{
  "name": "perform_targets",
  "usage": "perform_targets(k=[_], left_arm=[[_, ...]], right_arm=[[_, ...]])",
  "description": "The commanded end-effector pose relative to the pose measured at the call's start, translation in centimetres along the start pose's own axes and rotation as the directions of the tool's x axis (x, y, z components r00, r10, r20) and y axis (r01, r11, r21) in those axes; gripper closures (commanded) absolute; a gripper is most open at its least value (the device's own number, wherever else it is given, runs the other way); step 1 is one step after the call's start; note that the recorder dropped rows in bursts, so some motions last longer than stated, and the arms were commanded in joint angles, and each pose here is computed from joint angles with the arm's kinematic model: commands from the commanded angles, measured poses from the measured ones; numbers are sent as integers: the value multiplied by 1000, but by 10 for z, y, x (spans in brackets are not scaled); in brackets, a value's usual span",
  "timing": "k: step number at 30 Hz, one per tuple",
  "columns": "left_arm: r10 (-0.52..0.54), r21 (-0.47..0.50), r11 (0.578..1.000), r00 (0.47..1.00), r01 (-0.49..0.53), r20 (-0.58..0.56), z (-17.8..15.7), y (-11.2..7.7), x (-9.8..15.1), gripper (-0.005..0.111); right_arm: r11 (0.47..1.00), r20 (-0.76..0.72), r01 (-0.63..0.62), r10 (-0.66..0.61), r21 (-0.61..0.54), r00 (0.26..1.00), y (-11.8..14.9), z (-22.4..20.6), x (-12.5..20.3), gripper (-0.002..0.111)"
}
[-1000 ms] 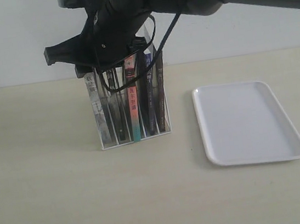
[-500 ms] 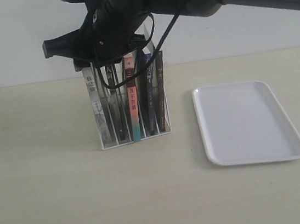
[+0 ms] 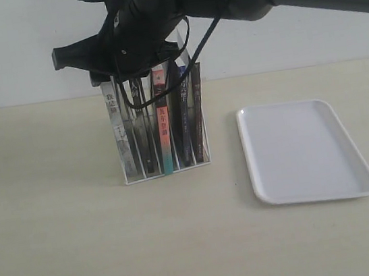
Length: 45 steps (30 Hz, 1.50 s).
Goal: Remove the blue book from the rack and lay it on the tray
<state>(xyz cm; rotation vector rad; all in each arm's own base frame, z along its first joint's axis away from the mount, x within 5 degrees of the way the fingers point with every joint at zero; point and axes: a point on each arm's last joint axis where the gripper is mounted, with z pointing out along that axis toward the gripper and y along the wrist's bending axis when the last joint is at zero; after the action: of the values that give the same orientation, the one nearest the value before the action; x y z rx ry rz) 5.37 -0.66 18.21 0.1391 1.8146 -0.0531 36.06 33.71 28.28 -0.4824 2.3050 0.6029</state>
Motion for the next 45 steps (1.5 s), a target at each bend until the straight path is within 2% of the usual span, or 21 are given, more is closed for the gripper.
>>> perform_targets(k=[1,11,30,32,36,38,45], left_arm=[[-6,-1,1000,1000,6,22,-1,0,-3,102],[-6,-1,1000,1000,6,22,-1,0,-3,102],[-6,-1,1000,1000,6,22,-1,0,-3,102],[-6,-1,1000,1000,6,22,-1,0,-3,102],[-6,-1,1000,1000,6,22,-1,0,-3,102],[-6,-1,1000,1000,6,22,-1,0,-3,102],[-6,-1,1000,1000,6,22,-1,0,-3,102]], right_arm=[[1000,18,4,-4,7,1000,-3,1,-3,69],[999,-19,8,-8,31,1000,0,5,-15,69],[997,-71,-18,23,70,997,-6,19,-5,70],[997,-76,-19,25,72,997,-6,18,-4,75],[997,-77,-12,18,76,997,-5,14,-9,98],[997,-81,-4,11,83,997,-4,11,-11,103],[994,-67,35,-28,105,997,0,-1,-22,103]])
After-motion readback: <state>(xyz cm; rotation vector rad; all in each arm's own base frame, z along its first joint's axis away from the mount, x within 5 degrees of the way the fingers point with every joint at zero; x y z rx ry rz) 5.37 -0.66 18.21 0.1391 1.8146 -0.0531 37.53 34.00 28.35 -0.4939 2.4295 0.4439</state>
